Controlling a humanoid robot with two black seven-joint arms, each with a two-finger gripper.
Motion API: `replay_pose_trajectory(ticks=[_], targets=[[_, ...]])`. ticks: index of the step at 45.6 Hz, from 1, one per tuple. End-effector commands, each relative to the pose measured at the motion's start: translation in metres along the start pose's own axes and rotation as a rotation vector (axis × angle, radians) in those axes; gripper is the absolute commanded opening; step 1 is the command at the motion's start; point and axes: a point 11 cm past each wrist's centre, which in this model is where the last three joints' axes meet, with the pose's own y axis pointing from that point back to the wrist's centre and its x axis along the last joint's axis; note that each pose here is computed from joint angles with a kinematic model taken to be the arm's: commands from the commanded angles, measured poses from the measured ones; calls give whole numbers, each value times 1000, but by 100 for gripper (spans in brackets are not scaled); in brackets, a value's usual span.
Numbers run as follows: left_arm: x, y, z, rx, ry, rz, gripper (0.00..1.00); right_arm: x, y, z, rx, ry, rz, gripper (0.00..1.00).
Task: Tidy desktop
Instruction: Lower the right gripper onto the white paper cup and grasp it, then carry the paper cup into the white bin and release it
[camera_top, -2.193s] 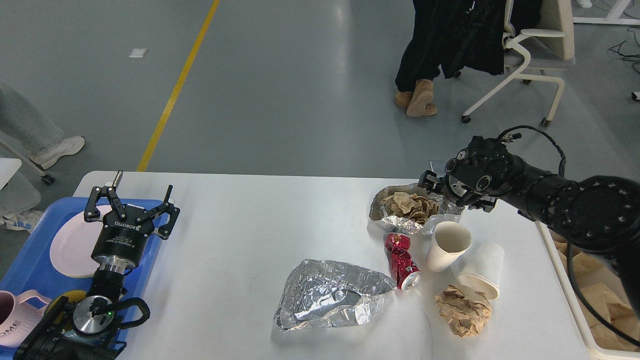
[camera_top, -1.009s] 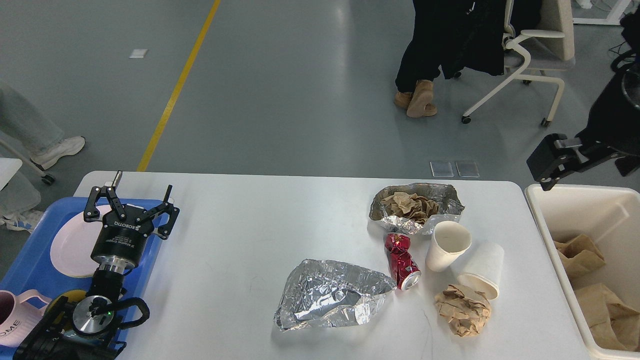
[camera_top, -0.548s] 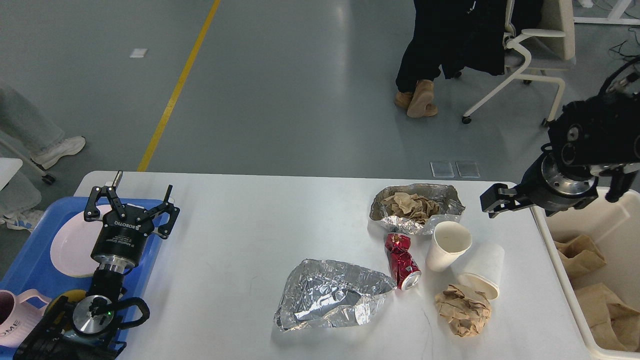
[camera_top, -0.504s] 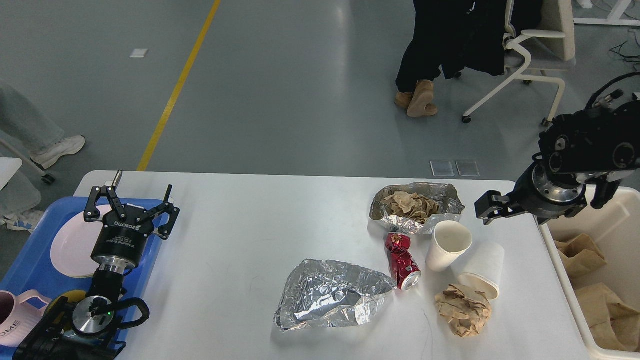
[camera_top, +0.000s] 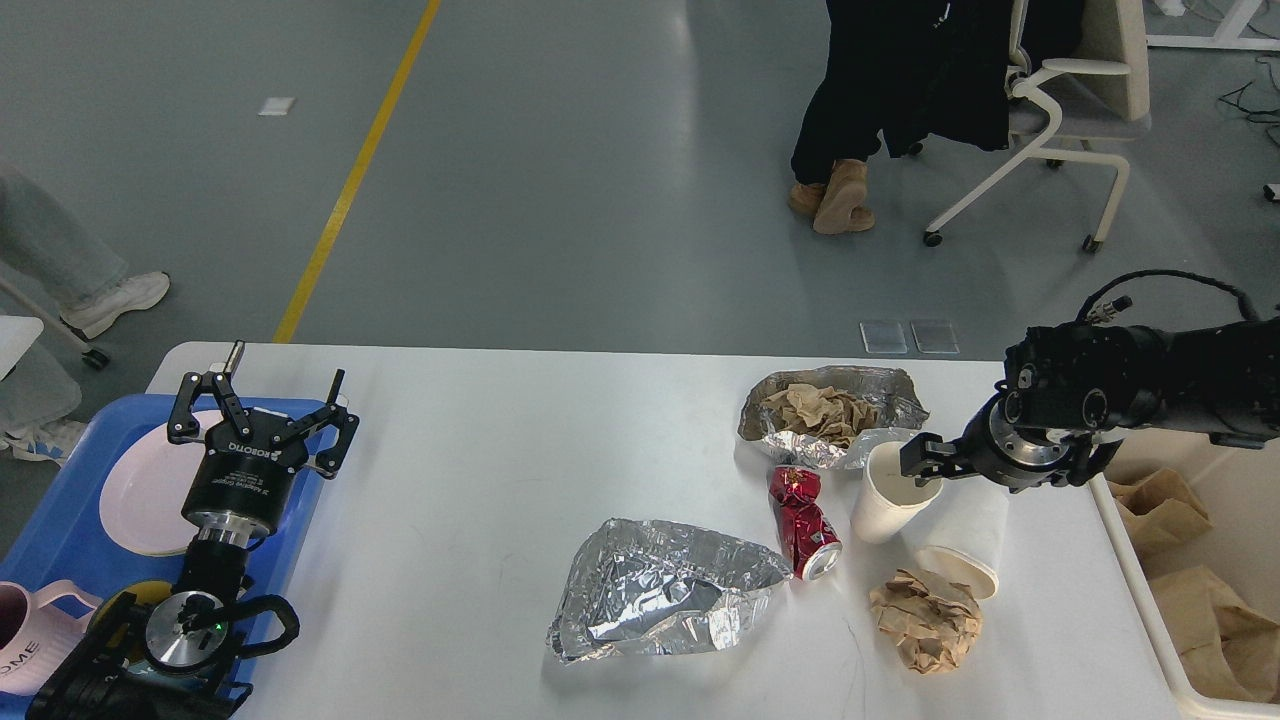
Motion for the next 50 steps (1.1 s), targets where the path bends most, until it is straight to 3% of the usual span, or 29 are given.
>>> replay_pose_trajectory(ticks=[1,9,15,19,24,28,50], targets=[[0,0,0,0,0,2,96,-1,-16,-6,0,-23,21,99],[0,0,0,1,0,2,96,-2,-29,-9,-1,-43,72,94],[0,0,0,0,0,2,96,-6,-32,-9,-2,-43,67,57],[0,0,0,1,0,0,96,-6,-32,-9,-2,-44,70,43],[0,0,0,1,0,2,96,-7,-32,-12,1,-38,68,15],[0,0,0,0,0,0,96,-7,-32,-16,11,-39,66,0],[0,0,0,1,-1,0,96,-7,-30,-25,27,-54,62,0]])
